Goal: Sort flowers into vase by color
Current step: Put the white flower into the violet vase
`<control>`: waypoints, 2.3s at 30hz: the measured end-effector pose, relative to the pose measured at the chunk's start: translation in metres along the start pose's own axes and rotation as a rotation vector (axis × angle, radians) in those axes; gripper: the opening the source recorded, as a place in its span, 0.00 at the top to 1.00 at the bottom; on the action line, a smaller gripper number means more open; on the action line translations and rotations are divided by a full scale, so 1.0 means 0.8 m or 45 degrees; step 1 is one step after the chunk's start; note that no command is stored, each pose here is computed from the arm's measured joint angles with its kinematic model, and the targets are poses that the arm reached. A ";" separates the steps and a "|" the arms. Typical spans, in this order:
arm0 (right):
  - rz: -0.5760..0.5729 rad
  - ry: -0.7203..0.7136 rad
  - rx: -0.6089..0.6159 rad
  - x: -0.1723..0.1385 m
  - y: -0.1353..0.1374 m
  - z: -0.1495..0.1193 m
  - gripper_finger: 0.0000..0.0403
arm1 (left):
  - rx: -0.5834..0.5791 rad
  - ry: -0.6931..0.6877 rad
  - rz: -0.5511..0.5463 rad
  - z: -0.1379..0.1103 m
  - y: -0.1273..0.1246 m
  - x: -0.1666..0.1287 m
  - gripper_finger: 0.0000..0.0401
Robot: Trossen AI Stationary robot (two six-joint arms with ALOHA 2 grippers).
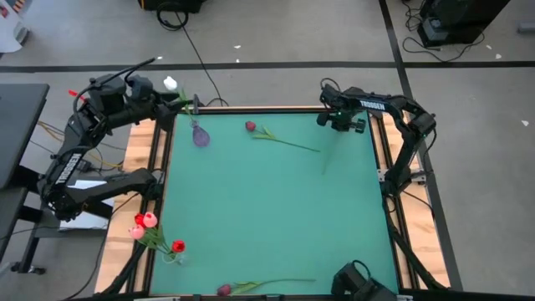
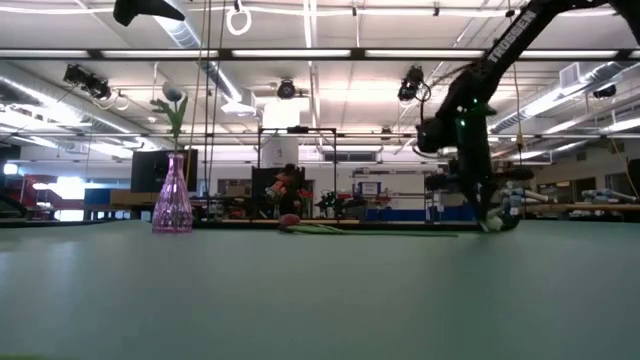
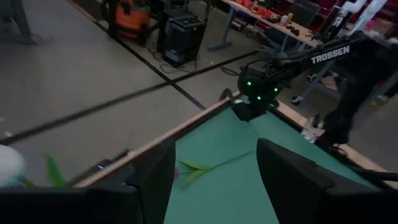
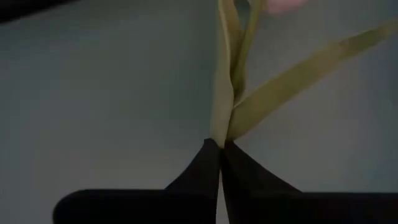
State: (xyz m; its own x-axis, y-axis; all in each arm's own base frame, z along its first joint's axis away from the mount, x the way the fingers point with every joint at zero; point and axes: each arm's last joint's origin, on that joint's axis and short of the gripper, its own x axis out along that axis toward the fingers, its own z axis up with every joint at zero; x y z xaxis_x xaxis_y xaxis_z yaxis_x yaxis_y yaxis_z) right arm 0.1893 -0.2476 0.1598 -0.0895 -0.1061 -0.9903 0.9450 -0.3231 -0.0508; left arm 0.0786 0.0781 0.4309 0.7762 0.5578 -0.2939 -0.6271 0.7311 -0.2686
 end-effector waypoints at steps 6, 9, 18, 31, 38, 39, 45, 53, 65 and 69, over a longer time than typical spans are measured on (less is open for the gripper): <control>0.294 -0.142 -0.326 -0.054 0.030 -0.046 0.99 | -0.080 0.087 -0.075 -0.002 -0.008 0.021 0.42; 0.518 -0.255 -0.551 -0.089 0.046 -0.076 0.99 | -0.087 0.137 -0.124 -0.004 -0.015 0.032 0.42; 1.317 -0.639 -1.117 -0.203 0.071 -0.177 0.99 | -0.039 0.169 -0.363 -0.003 -0.055 0.074 0.42; 1.984 -0.931 -1.309 -0.277 0.068 -0.258 0.99 | 0.060 0.111 -0.647 -0.009 -0.122 0.136 0.42; 1.996 -0.988 -1.364 -0.280 0.066 -0.271 0.99 | 0.077 0.121 -0.702 -0.022 -0.146 0.173 0.42; 1.999 -0.987 -1.370 -0.280 0.065 -0.272 0.99 | 0.079 0.119 -0.712 -0.024 -0.150 0.176 0.42; 2.005 -0.994 -1.401 -0.281 0.064 -0.279 0.99 | 0.086 0.088 -0.767 -0.030 -0.166 0.190 0.43; 1.994 -1.016 -1.411 -0.281 0.063 -0.283 0.99 | 0.083 0.064 -0.715 -0.030 -0.167 0.191 0.70; 1.740 -0.983 -1.220 -0.266 0.064 -0.277 0.72 | 0.215 0.111 -0.629 -0.031 -0.153 0.179 0.98; 1.544 -0.923 -1.108 -0.251 0.062 -0.273 0.64 | 0.262 0.133 -0.342 -0.026 -0.123 0.157 0.98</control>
State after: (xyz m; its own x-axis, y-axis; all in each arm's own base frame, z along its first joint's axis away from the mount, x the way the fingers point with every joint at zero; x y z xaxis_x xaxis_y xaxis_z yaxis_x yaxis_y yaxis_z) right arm 0.3228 -0.0368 0.3275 0.8990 -0.3553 -0.2561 0.4294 0.8302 0.3554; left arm 0.2366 0.0680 0.4010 0.8940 0.2998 -0.3329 -0.3672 0.9160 -0.1613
